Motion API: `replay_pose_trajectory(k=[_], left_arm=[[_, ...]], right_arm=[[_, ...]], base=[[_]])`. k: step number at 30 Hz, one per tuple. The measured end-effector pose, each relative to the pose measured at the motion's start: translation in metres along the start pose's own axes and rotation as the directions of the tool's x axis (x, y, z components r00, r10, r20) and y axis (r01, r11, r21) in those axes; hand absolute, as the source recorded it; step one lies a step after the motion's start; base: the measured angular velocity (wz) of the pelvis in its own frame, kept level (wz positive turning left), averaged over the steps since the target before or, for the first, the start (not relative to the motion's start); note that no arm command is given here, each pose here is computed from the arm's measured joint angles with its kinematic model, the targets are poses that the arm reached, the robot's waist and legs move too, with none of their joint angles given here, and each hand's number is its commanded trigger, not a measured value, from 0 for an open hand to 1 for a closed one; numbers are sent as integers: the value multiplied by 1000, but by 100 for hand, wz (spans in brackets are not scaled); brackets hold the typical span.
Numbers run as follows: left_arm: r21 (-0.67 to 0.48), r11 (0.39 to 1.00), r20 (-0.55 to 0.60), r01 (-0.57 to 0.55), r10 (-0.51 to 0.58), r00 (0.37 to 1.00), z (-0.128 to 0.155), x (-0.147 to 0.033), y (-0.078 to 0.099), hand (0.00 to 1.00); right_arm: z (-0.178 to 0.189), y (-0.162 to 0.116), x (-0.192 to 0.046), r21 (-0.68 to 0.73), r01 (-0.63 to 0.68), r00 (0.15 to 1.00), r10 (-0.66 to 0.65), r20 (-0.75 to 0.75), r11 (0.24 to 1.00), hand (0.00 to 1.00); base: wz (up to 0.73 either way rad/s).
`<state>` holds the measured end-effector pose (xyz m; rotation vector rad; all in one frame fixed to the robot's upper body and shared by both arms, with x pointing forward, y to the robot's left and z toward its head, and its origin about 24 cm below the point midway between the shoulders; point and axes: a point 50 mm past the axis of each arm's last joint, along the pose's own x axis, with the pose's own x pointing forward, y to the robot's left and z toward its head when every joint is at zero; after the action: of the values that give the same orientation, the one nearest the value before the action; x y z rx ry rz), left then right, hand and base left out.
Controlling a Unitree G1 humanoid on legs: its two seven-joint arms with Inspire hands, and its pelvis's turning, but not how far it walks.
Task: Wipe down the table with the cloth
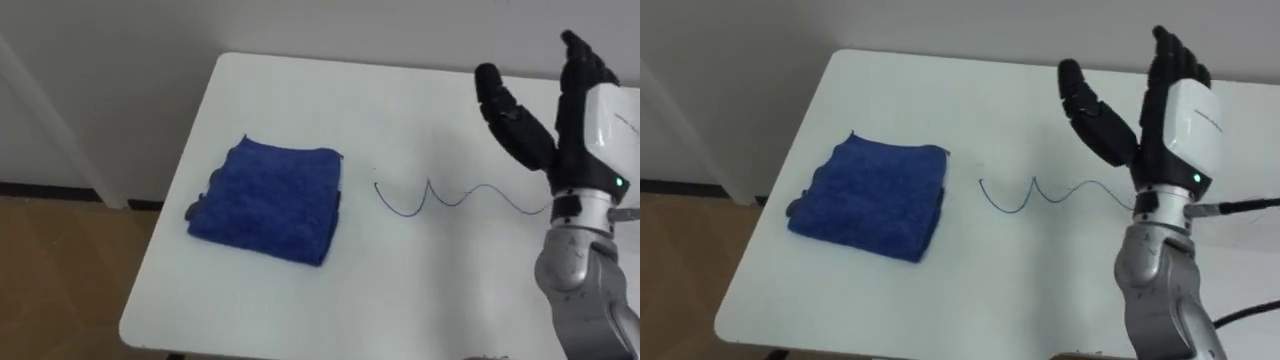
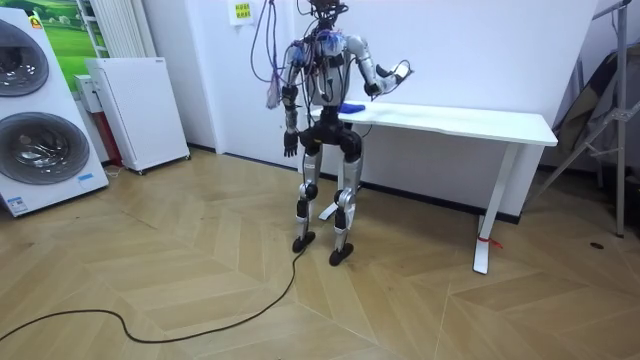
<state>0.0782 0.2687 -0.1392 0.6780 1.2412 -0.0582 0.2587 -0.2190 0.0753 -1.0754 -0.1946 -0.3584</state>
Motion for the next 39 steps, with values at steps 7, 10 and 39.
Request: replay_pose_trajectory(k=[7, 10, 39], left_arm=[[41, 999, 44, 14, -16, 999, 11, 0, -4, 0], [40, 999, 32, -8, 7, 999, 6, 1, 6, 0], [182, 980, 78, 77, -92, 993, 37, 8, -8, 0]], right_arm=[[26, 21, -7, -55, -116, 983, 123, 135, 992, 0], [50, 32, -8, -67, -175, 949, 187, 254, 982, 0], [89, 72, -62, -417, -347, 727, 522, 445, 840, 0]], base=[[6], [-45], [12]])
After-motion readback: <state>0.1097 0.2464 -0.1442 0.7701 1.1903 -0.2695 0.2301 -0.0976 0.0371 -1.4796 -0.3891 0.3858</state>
